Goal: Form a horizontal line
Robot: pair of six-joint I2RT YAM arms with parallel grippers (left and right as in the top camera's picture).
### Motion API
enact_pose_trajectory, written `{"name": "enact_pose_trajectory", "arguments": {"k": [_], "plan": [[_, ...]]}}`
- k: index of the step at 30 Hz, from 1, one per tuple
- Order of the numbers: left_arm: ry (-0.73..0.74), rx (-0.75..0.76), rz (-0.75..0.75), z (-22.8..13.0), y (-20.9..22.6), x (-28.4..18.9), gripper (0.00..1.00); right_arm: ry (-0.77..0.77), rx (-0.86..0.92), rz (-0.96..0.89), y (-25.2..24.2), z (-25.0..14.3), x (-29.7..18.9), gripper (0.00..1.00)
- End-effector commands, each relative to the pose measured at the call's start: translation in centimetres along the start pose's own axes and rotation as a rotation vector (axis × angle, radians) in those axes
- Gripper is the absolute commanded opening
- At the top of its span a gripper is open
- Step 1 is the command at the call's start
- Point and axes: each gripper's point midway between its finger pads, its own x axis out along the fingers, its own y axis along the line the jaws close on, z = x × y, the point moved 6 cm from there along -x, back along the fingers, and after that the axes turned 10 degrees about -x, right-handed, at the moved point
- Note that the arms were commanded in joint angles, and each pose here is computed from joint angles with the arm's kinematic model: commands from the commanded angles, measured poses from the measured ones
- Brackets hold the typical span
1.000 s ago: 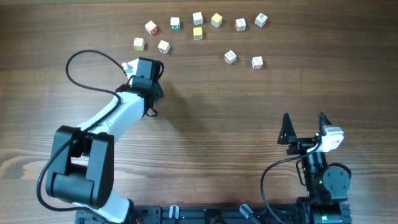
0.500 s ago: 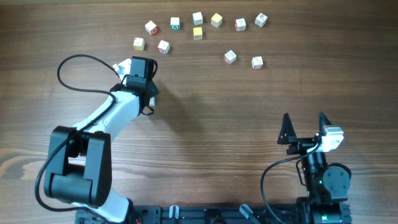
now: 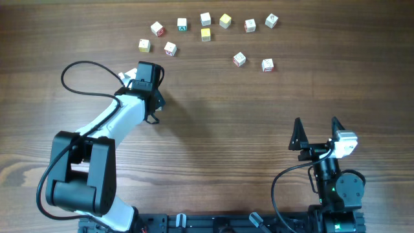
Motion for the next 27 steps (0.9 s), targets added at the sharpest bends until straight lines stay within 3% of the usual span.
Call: {"name": "enact_pose_trajectory", "arguments": {"k": [1,21,27], "plan": [[0.019,-0.008,0.021,-0.35,0.55,0.08,0.13,-0.007,-0.019,0.009,0.05,0.09,-0.03,1.0],[0.051,0.007,0.059,-0.96,1.28,0.03,0.14,-0.007,-0.019,0.009,0.05,0.09,-0.03,1.0],[0.041,0.003,0.042,-0.75,0.98,0.05,0.2,-0.007,-0.019,0.009,0.05,0.09,-0.03,1.0]]}}
